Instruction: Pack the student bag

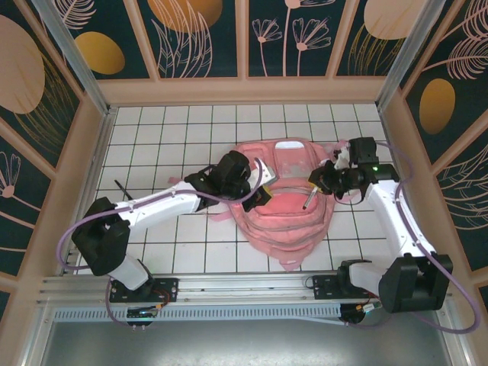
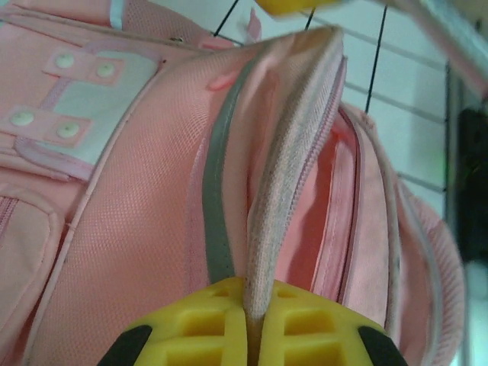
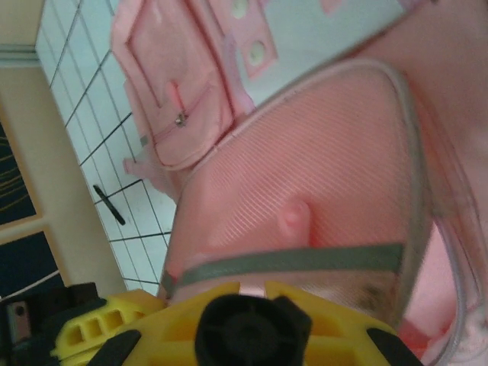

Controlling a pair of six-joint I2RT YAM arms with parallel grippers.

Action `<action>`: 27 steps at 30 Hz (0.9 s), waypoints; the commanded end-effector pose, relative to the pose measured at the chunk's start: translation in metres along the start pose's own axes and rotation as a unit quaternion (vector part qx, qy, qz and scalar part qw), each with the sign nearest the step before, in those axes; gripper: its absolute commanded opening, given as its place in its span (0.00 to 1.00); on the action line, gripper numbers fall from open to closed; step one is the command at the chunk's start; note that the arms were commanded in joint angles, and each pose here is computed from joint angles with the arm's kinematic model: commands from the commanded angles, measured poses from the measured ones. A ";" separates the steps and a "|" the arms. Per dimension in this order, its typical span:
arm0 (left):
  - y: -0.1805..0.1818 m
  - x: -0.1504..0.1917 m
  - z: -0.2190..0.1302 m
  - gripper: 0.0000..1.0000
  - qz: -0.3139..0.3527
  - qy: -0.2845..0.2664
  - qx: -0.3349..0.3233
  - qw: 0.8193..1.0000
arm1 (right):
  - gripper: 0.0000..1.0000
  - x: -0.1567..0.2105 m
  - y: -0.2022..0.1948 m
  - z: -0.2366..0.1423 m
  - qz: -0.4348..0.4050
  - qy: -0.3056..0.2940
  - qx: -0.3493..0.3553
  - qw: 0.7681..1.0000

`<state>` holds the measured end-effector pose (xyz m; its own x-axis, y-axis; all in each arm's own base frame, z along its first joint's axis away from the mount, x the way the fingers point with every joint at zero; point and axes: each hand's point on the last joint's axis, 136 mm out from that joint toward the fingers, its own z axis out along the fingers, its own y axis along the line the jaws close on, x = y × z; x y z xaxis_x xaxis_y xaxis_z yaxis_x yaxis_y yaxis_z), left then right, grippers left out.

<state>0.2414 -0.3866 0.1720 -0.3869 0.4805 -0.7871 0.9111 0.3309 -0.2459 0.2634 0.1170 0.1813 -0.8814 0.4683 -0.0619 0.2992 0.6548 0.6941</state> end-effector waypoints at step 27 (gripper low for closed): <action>0.043 -0.090 -0.025 0.00 -0.163 -0.127 -0.075 0.975 | 0.70 -0.001 0.007 0.040 0.301 -0.172 0.008 0.938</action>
<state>0.2898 -0.3999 0.1880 -0.7032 0.2198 -0.6762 0.6624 0.5481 -0.5107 0.2688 0.1677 0.1444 -0.4692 0.8662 0.1719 0.7125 0.2563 0.6532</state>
